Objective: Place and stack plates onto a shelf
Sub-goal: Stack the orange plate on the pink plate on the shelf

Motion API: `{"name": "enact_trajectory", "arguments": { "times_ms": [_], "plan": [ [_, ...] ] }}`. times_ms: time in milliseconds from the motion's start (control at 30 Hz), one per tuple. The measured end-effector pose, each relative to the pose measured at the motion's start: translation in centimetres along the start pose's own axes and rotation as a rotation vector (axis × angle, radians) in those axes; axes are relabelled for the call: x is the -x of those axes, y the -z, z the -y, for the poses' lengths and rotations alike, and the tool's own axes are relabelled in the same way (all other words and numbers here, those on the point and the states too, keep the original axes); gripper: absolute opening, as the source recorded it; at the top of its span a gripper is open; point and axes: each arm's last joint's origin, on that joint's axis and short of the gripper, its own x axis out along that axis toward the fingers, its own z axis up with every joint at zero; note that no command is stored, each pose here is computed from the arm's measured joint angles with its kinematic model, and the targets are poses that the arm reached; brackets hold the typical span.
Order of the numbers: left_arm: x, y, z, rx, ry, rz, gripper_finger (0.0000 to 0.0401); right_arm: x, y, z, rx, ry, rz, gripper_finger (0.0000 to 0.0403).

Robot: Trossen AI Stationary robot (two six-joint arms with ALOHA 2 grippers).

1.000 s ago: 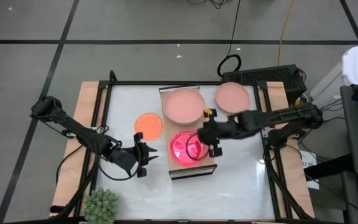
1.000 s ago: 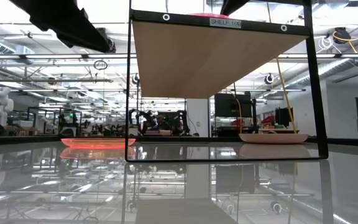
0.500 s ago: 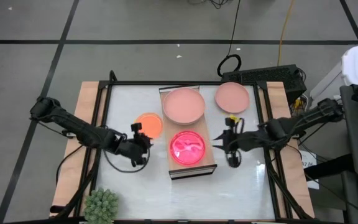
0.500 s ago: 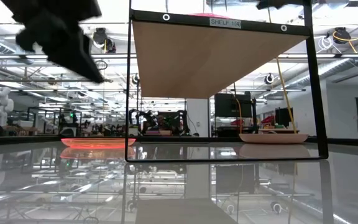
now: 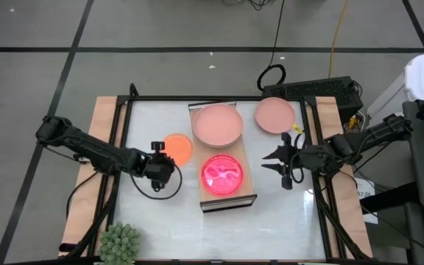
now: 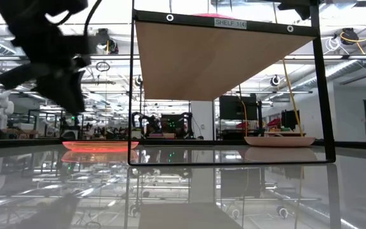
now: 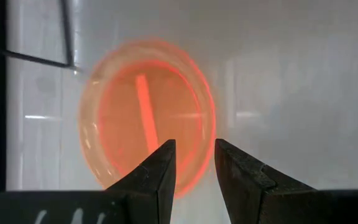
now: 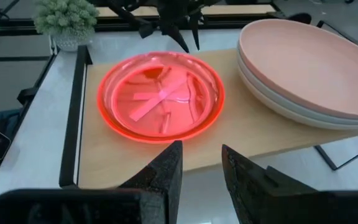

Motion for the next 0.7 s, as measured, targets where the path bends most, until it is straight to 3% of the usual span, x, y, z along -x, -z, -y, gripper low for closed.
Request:
{"name": "enact_trajectory", "arguments": {
  "times_ms": [167,400,700],
  "plan": [
    [-1.1,1.7,1.2,-0.091,0.033,-0.016,0.0118,-0.2,0.0,-0.1,-0.004,0.001,-0.007,0.0098],
    [-2.8,3.8,2.0,-0.117,0.038,-0.010,0.0118,-0.4,0.1,-0.2,-0.022,0.002,-0.014,0.0098],
    [-3.5,4.3,2.1,-0.166,-0.044,0.048,0.0118,-0.4,0.1,-0.1,-0.023,0.002,-0.013,0.0098]
  ]
}}
